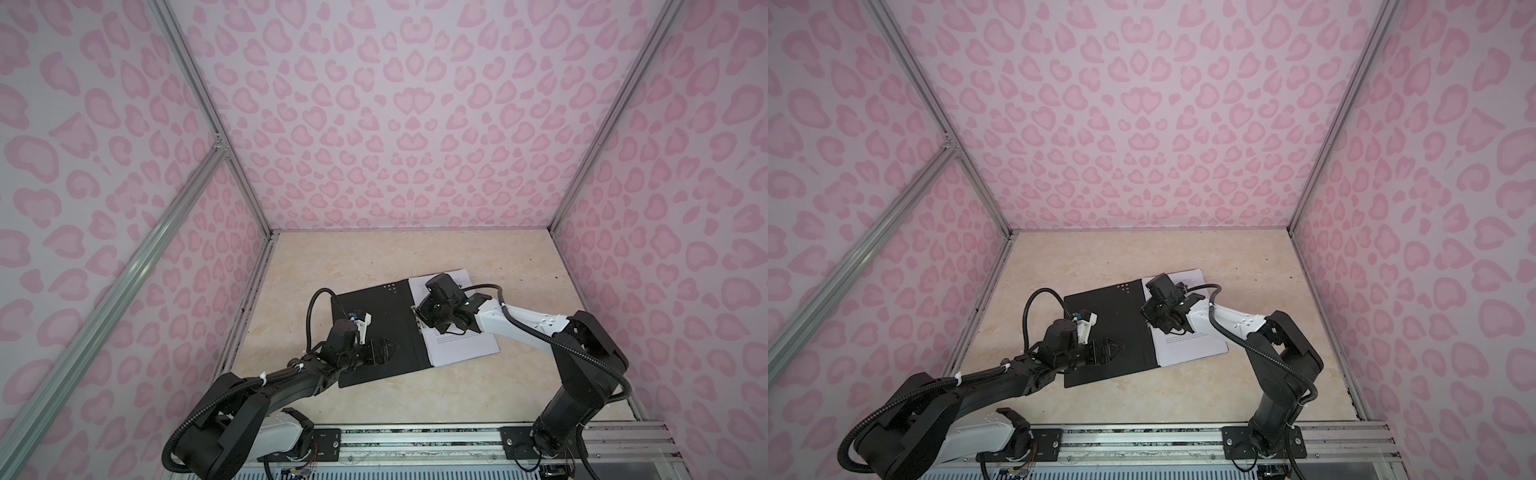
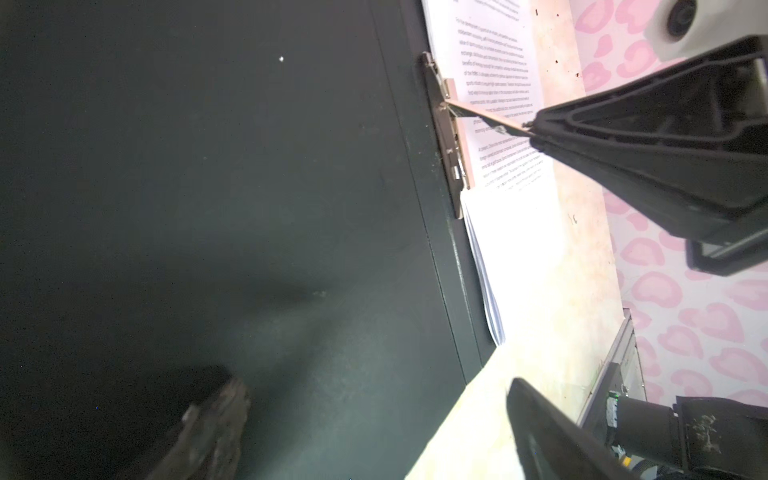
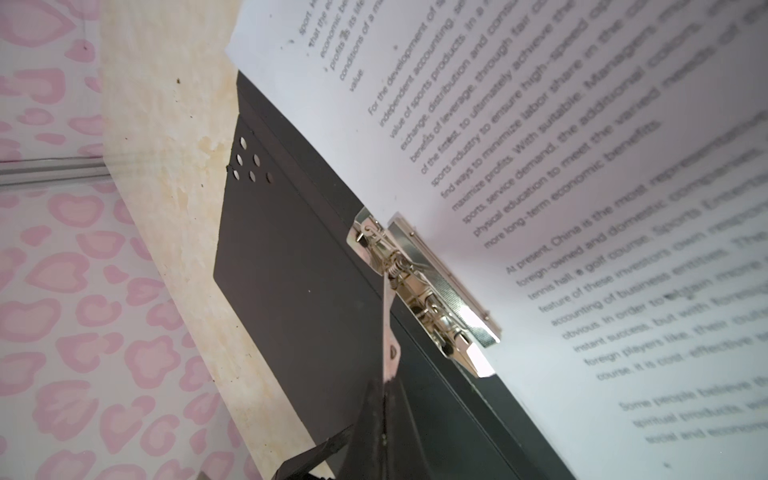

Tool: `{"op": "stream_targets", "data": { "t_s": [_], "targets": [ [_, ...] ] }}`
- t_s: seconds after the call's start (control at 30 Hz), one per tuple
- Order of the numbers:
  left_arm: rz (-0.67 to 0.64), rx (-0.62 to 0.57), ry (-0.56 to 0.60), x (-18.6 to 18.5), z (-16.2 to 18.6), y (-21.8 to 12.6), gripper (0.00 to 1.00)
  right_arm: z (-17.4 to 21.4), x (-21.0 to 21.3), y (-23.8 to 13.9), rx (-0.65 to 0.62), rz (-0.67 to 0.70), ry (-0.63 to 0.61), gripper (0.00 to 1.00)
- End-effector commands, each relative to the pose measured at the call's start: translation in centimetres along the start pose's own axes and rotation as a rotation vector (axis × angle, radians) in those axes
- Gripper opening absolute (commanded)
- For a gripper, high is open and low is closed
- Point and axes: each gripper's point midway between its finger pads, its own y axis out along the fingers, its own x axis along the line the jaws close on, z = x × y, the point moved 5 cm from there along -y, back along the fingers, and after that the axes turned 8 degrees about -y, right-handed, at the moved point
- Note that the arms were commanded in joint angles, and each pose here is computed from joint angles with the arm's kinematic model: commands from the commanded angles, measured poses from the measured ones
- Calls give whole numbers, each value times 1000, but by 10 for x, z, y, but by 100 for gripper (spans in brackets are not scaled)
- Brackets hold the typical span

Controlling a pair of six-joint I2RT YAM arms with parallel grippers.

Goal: Put the files into the folder

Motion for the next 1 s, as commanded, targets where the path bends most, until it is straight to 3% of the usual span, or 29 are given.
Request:
{"op": "stream_targets", "data": {
  "t_s": [0.0,0.23,0.57,0.97],
  "targets": [
    [-44,10,-5,8,5,-4,99,-2,3,5,5,-1,-73,0],
    [-112,-61,10,14,-2,-12,98,-1,2,8,0,11,-109,0],
    [-276,0,-99,46,8,3,99,3,0,15,24,-56,-78,0],
    [-307,-43,-106,50,6,-4,99,-7,12,12,14,-116,-43,10]
  ]
}}
